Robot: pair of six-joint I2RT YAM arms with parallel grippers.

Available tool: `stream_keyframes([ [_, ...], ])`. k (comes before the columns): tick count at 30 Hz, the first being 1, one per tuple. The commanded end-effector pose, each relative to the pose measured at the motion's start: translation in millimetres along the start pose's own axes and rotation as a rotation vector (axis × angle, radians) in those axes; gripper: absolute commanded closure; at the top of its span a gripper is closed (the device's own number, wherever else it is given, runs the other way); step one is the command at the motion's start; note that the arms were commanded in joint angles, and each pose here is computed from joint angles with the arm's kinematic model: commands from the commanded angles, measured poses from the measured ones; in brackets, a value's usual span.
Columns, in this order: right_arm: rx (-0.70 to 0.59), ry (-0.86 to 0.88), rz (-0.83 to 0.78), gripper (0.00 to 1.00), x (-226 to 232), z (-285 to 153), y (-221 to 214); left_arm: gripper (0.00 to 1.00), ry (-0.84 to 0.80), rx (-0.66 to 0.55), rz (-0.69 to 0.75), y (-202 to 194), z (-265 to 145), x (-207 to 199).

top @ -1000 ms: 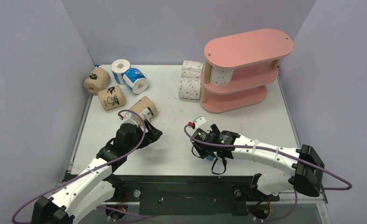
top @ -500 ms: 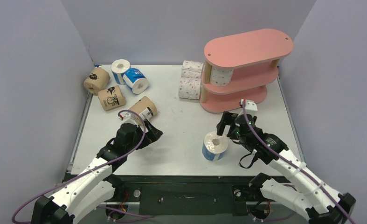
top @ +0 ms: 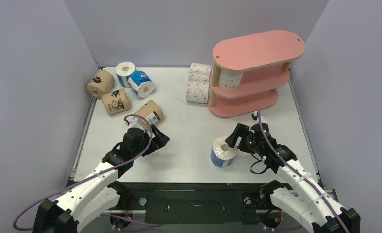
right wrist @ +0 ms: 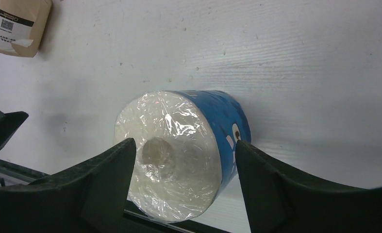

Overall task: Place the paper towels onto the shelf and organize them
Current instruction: Adjust the paper towel at the center of the board, then pick up the paper towel from the center of the board.

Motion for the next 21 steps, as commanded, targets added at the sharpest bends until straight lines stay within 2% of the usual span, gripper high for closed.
stream_keyframes([
  [1, -0.007, 0.073, -0.011, 0.3, 5.0, 1.1, -0.1, 0.03, -0.032, -0.016, -0.011, 4.1, 4.6, -5.7],
  [14, 0.061, -0.036, -0.107, 0.32, -1.7, -7.5, -23.6, 0.03, -0.043, -0.018, -0.006, 4.9, 5.1, -7.4],
  [21, 0.073, -0.088, -0.123, 0.38, -0.7, 2.8, -26.6, 0.02, -0.047, -0.018, -0.007, 6.0, 2.4, -9.3],
])
Point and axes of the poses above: each gripper's point midway between its finger pads, its own z axis out along the fingers, its own x axis along the line the jaws close on, y = z × x, the point moved 8 cm from there along -z, back along the fingers, and after that the axes turned 2 degrees about -z, right-handed, at the moved point
